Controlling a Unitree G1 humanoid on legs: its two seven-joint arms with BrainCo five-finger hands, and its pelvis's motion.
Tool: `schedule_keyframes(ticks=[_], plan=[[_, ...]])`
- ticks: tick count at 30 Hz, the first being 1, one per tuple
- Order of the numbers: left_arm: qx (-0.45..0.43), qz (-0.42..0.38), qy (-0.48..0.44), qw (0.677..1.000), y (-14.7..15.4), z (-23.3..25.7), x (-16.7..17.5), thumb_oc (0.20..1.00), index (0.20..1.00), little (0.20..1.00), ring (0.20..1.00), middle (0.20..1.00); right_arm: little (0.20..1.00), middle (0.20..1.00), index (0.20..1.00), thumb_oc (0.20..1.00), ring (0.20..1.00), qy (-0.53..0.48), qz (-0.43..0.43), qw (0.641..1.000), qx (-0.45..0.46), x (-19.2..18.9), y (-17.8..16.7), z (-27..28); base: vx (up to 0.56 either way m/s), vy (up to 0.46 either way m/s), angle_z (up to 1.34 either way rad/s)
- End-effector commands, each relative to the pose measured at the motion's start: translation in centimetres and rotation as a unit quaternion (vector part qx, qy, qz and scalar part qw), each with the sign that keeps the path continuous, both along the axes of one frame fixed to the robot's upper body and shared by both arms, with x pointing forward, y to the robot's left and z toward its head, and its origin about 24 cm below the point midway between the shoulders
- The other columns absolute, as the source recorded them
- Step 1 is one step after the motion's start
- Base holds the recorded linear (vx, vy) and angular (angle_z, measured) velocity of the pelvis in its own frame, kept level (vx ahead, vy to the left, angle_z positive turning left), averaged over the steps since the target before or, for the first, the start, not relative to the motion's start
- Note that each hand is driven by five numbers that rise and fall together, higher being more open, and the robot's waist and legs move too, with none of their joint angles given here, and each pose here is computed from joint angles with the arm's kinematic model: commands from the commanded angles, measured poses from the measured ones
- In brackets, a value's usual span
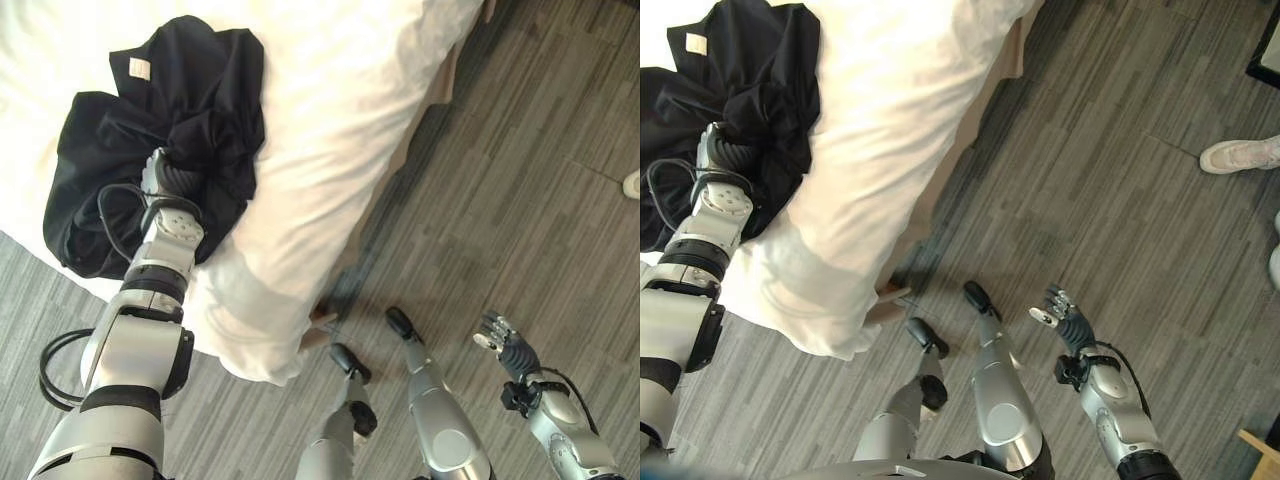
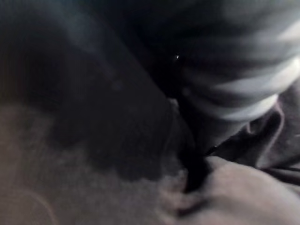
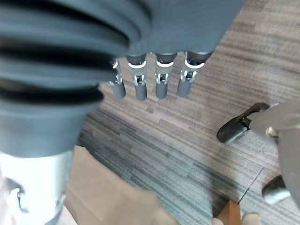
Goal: Pick up bed clothes into laundry basket.
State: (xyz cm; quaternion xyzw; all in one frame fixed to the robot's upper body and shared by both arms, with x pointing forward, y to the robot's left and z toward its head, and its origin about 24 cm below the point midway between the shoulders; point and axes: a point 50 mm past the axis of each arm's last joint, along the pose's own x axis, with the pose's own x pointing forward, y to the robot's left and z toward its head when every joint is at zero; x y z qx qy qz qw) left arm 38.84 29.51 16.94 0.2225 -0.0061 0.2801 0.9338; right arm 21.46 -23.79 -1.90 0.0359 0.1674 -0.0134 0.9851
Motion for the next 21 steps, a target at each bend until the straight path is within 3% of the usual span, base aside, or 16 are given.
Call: schedule_keyframes(ticks=[1, 2, 3, 6, 8, 9, 10, 11, 14, 17, 21], plan=[[-0.272, -0.089, 0.123, 0.950, -6.3, -11.6, -1.4, 0.200, 0.200, 0.200, 0.200, 0.200, 1.000, 1.000, 1.000, 1.000, 1.000, -0.010, 0.009, 1.000, -0.008, 0.3, 1.3, -0.1, 0.01, -0.017, 0.17], [-0.333, -0.103, 0.082, 0.934, -7.5, -11.0, -0.9, 0.200, 0.200, 0.200, 0.200, 0.200, 1.000, 1.000, 1.000, 1.000, 1.000, -0.011, 0.005, 1.000, -0.011, 0.6, 1.4, 0.0, 0.01, -0.021, 0.36], [-0.427, -0.154, -0.026, 0.890, -10.5, -7.7, 0.5, 0.200, 0.200, 0.200, 0.200, 0.200, 1.000, 1.000, 1.000, 1.000, 1.000, -0.025, 0.018, 0.999, -0.017, 1.3, 2.4, 0.3, 0.01, -0.021, 0.35], [-0.461, -0.179, -0.084, 0.865, -11.3, -5.4, 1.0, 0.200, 0.200, 0.200, 0.200, 0.200, 1.000, 1.000, 1.000, 1.000, 1.000, -0.027, 0.029, 0.999, -0.022, 1.3, 2.7, 0.3, 0.01, 0.000, 0.16], [-0.519, -0.252, -0.196, 0.793, -13.7, 0.2, 1.5, 0.200, 0.200, 0.200, 0.200, 0.200, 1.000, 1.000, 1.000, 1.000, 1.000, -0.030, 0.068, 0.996, -0.051, 1.2, 3.2, 0.6, 0.05, 0.011, 0.14], [-0.525, -0.281, -0.220, 0.772, -14.5, 1.5, 1.3, 0.200, 0.200, 0.200, 0.200, 0.200, 1.000, 1.000, 1.000, 1.000, 1.000, -0.034, 0.075, 0.995, -0.058, 1.2, 3.2, 0.8, 0.03, 0.005, 0.14], [-0.526, -0.281, -0.220, 0.772, -14.5, 1.4, 1.3, 0.200, 0.200, 0.200, 0.200, 0.200, 1.000, 1.000, 1.000, 1.000, 1.000, -0.033, 0.075, 0.995, -0.058, 1.1, 3.2, 0.8, 0.04, 0.017, 0.14], [-0.527, -0.327, -0.265, 0.738, -15.8, 3.9, 0.6, 0.200, 0.200, 0.200, 0.200, 0.200, 1.000, 1.000, 1.000, 1.000, 1.000, -0.037, 0.081, 0.993, -0.075, 1.0, 2.8, 1.0, 0.05, 0.018, 0.11], [-0.528, -0.336, -0.275, 0.730, -16.2, 4.2, 0.2, 0.200, 0.200, 0.200, 0.200, 0.200, 1.000, 1.000, 1.000, 1.000, 1.000, -0.033, 0.084, 0.993, -0.078, 0.8, 2.7, 0.8, 0.03, 0.014, 0.05], [-0.532, -0.386, -0.322, 0.681, -17.7, 6.1, -1.5, 0.200, 0.200, 0.200, 0.200, 0.200, 1.000, 1.000, 1.000, 1.000, 1.000, -0.022, 0.093, 0.991, -0.097, 0.3, 2.3, 0.4, -0.04, -0.039, -0.09], [-0.537, -0.400, -0.335, 0.663, -18.0, 6.0, -2.4, 0.200, 0.200, 0.200, 0.200, 0.200, 1.000, 1.000, 1.000, 1.000, 1.000, -0.013, 0.097, 0.989, -0.108, 0.0, 2.1, 0.1, 0.05, 0.004, -0.05]])
